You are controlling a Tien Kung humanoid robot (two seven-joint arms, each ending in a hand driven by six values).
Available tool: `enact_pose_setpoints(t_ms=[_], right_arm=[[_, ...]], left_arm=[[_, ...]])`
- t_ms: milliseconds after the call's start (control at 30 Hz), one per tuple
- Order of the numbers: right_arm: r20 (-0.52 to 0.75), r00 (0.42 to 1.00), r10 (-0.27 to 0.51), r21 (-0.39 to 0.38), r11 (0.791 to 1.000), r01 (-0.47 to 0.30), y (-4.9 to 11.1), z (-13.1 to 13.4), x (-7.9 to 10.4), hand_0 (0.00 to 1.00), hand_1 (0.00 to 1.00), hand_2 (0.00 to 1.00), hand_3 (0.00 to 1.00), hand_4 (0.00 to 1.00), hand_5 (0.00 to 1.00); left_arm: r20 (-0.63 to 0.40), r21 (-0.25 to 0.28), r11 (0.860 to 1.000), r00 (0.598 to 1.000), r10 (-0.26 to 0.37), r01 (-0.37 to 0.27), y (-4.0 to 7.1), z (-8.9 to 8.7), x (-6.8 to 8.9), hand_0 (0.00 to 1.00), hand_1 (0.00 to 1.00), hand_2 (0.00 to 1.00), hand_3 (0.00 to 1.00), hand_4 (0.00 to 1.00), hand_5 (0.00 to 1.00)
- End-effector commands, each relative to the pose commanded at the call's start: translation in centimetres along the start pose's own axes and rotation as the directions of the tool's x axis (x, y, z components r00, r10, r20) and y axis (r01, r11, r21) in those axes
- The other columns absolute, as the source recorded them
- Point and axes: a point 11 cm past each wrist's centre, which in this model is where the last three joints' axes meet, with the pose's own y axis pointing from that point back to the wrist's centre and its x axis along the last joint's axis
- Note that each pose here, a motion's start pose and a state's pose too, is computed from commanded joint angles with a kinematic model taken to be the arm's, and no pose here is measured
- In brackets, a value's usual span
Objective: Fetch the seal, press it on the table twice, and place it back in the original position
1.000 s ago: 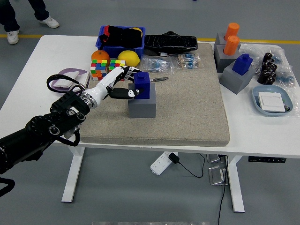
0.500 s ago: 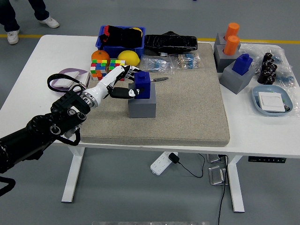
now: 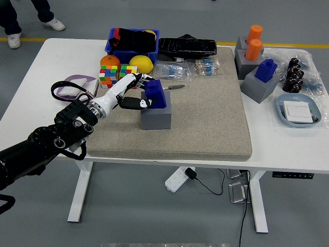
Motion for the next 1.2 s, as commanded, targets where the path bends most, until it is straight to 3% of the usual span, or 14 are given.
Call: enact_pose_setpoints(t_ms=[500,1200], right_arm=[[0.002,1.0,0.001,-0.002,1.0,-0.001,0.02,0.16,0.07,0.778,0.661,0.668,0.67,0.821,0.567],[0.002,1.0,0.003,0.001,1.0,-0.003,0.01,0.03,0.06,0.778,0.66,0.668,0.67,0.822,0.567]], left_arm=[[0.037,0.0,1.0,0.999,-0.015,0.015,0.18,0.12,0.76,0.845,0.543,0.449,0.677,0.522,0.002],[0.058,-0.007,0.999,0.997,-0.043,0.043,-0.04,0.5,-0.11,0.847,0.543,0.444,0.673,0.518,0.002]])
